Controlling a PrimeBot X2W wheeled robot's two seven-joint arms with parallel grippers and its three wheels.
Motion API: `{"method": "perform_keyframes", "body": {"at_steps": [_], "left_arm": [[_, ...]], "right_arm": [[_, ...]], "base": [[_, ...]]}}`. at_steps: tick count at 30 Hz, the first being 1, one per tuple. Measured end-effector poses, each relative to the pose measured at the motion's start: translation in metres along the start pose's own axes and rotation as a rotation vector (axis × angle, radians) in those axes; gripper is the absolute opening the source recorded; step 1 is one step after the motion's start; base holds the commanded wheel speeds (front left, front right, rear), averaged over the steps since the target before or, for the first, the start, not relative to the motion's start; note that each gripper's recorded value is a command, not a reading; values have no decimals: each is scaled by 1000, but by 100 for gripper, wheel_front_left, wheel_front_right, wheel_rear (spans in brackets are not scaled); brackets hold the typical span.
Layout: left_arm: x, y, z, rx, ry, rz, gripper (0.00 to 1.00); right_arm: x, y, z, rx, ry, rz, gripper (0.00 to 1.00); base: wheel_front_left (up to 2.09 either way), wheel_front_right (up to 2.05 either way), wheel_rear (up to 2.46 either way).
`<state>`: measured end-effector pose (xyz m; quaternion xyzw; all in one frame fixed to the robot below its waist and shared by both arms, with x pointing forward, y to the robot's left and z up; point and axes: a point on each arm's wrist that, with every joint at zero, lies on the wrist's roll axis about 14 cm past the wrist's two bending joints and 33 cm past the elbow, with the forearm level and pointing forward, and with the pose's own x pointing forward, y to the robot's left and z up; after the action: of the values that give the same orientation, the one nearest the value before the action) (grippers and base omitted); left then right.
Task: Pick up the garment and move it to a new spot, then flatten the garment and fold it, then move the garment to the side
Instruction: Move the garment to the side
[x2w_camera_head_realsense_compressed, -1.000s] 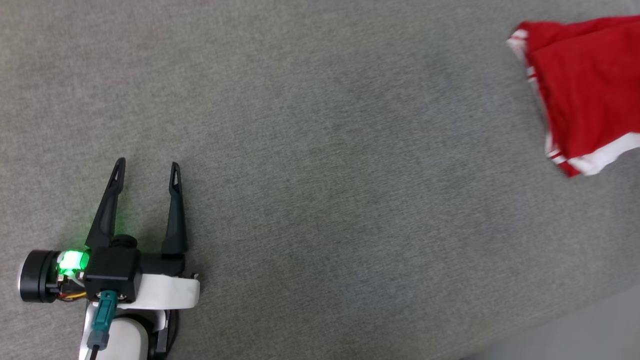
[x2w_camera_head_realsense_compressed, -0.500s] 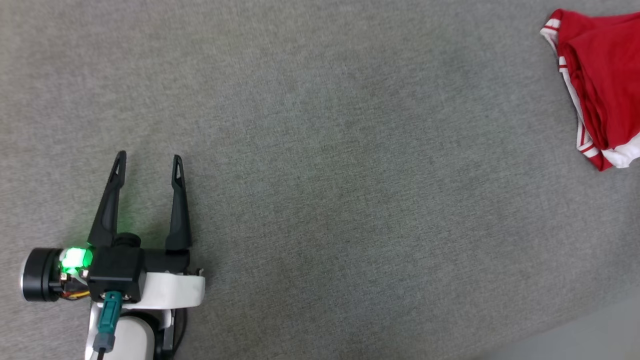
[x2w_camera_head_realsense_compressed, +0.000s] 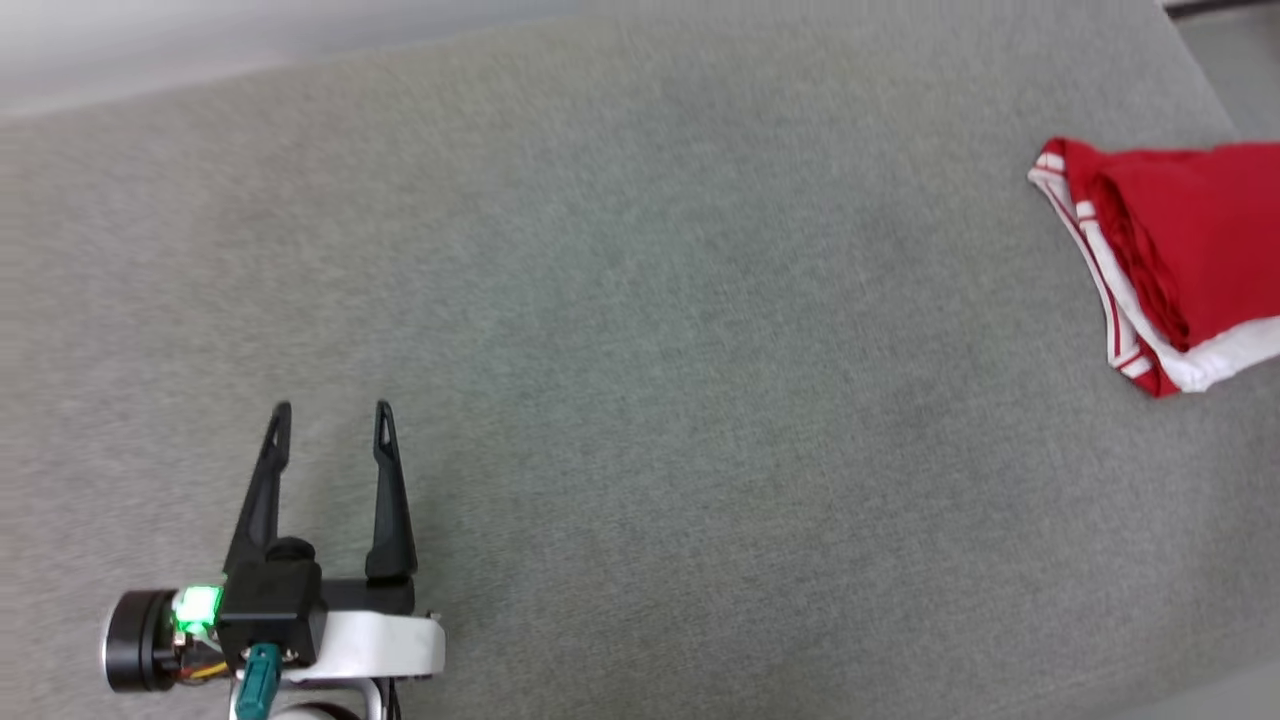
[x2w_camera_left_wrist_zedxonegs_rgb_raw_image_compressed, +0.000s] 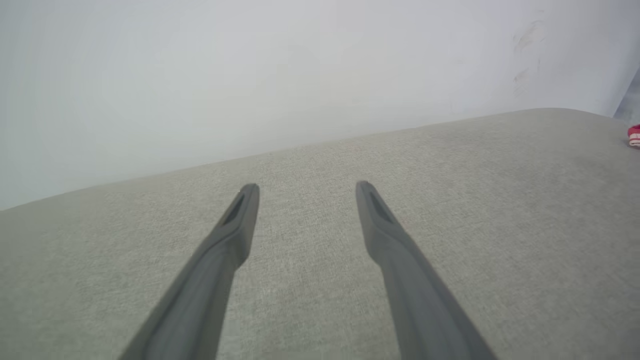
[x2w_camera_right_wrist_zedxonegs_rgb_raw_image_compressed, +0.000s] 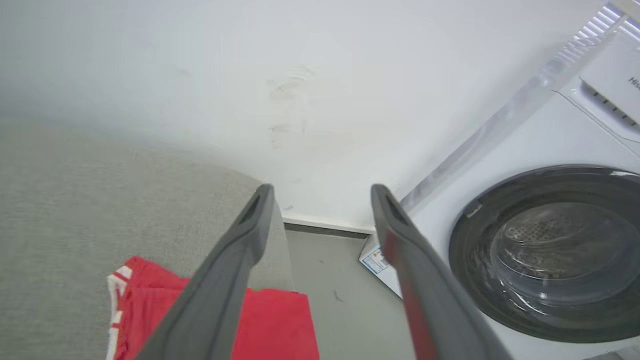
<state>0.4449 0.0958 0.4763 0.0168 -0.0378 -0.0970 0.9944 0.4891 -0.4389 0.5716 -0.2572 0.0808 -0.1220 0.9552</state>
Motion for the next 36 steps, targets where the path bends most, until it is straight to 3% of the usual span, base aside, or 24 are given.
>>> {"method": "perform_keyframes", "body": {"at_steps": [6, 15, 24, 36], "left_arm": [[-25, 12, 19, 5, -18, 58, 100], [-62, 39, 30, 27, -11, 154, 100], [-89, 55, 39, 40, -19, 214, 100], [-119, 62, 42, 37, -16, 248, 100]], "right_arm": [[-15, 47, 81, 93, -308, 75, 100], [-74, 141, 121, 264, -508, 219, 100], [-127, 201, 100, 453, -451, 304, 100], [-185, 217, 55, 558, -321, 296, 100]], "base": [[0, 0, 0], [0, 0, 0], [0, 0, 0], [0, 0, 0]]}}
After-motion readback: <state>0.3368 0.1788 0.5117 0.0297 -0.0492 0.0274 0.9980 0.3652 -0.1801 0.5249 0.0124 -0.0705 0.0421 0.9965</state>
